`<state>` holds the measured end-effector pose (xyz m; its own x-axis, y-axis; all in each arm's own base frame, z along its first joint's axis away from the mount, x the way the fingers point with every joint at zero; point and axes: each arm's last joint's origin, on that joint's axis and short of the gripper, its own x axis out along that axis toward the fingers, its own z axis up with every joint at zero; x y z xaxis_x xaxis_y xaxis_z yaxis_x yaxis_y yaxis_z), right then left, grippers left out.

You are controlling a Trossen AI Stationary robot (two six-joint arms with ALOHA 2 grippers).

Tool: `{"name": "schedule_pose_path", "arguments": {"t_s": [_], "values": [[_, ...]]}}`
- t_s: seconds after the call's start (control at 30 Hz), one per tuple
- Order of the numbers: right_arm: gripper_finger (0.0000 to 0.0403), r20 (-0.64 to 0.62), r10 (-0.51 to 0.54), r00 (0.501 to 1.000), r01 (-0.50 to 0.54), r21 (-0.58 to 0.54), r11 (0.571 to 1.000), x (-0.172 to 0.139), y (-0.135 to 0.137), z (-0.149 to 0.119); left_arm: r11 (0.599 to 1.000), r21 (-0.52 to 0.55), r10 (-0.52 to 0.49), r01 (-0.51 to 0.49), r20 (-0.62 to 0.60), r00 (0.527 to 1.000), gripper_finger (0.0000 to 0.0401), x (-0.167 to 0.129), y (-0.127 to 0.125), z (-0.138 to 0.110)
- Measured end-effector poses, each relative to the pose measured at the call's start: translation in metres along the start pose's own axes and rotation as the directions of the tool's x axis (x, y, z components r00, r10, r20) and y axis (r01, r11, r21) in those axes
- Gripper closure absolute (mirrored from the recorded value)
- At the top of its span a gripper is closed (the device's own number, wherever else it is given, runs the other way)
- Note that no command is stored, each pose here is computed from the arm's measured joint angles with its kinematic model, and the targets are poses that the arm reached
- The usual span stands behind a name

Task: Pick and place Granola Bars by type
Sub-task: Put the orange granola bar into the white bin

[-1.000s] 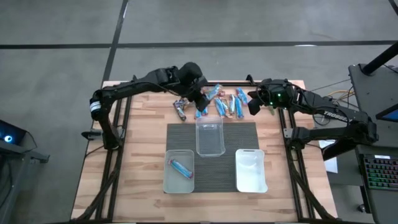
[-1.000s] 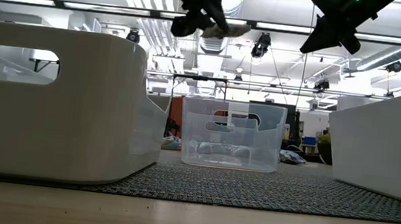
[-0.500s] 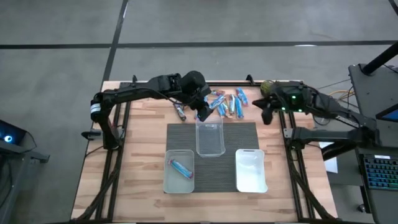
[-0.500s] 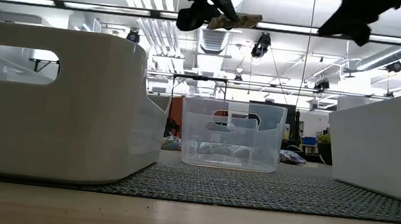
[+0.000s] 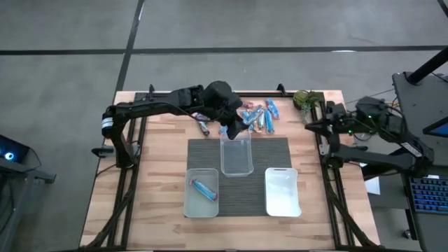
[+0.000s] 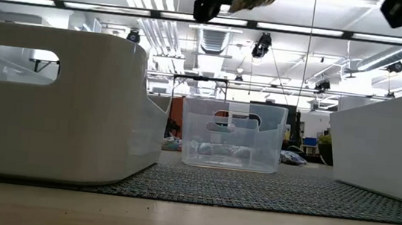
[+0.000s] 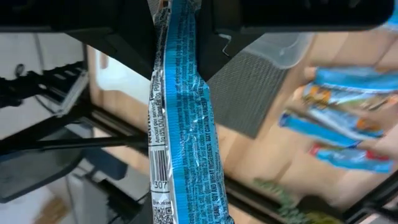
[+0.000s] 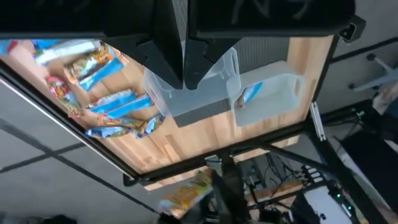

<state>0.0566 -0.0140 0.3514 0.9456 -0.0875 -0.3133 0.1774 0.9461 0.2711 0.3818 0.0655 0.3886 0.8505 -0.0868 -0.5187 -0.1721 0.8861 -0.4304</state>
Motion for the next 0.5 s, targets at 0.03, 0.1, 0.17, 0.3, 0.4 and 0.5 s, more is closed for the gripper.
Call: {"name": "schedule_pose_path", "arguments": {"t_s": [0.03, 0.1, 0.17, 0.3, 0.4, 0.5], "values": [[0.0395, 0.004, 0.001, 1.0, -0.001, -0.007, 1.0, -0.004, 0.001, -0.002, 1.0, 0.004, -0.011, 0.011, 0.007, 1.0, 0.0323, 0.0, -0.002, 0.0], [0.0395, 0.008, 0.007, 1.0, -0.006, -0.036, 0.999, -0.012, 0.002, -0.007, 0.999, 0.015, -0.03, 0.03, 0.021, 0.999, 0.0327, 0.002, -0.008, 0.0], [0.0395, 0.015, 0.008, 1.0, -0.007, -0.047, 0.999, -0.019, 0.003, -0.011, 0.999, 0.022, -0.049, 0.048, 0.035, 0.998, 0.0328, 0.003, -0.013, 0.0], [0.0395, 0.034, 0.003, 0.999, -0.001, -0.038, 0.999, -0.027, 0.004, -0.016, 0.995, 0.029, -0.092, 0.091, 0.066, 0.994, 0.0329, 0.004, -0.026, 0.0], [0.0395, 0.038, 0.004, 0.999, -0.003, -0.029, 1.0, -0.029, 0.004, -0.017, 0.991, 0.047, -0.131, 0.127, 0.084, 0.988, 0.033, 0.006, -0.038, -0.002], [0.0395, 0.039, 0.003, 0.999, -0.002, -0.029, 1.0, -0.029, 0.005, -0.017, 0.985, 0.059, -0.167, 0.162, 0.097, 0.981, 0.033, 0.007, -0.05, -0.004]]}}
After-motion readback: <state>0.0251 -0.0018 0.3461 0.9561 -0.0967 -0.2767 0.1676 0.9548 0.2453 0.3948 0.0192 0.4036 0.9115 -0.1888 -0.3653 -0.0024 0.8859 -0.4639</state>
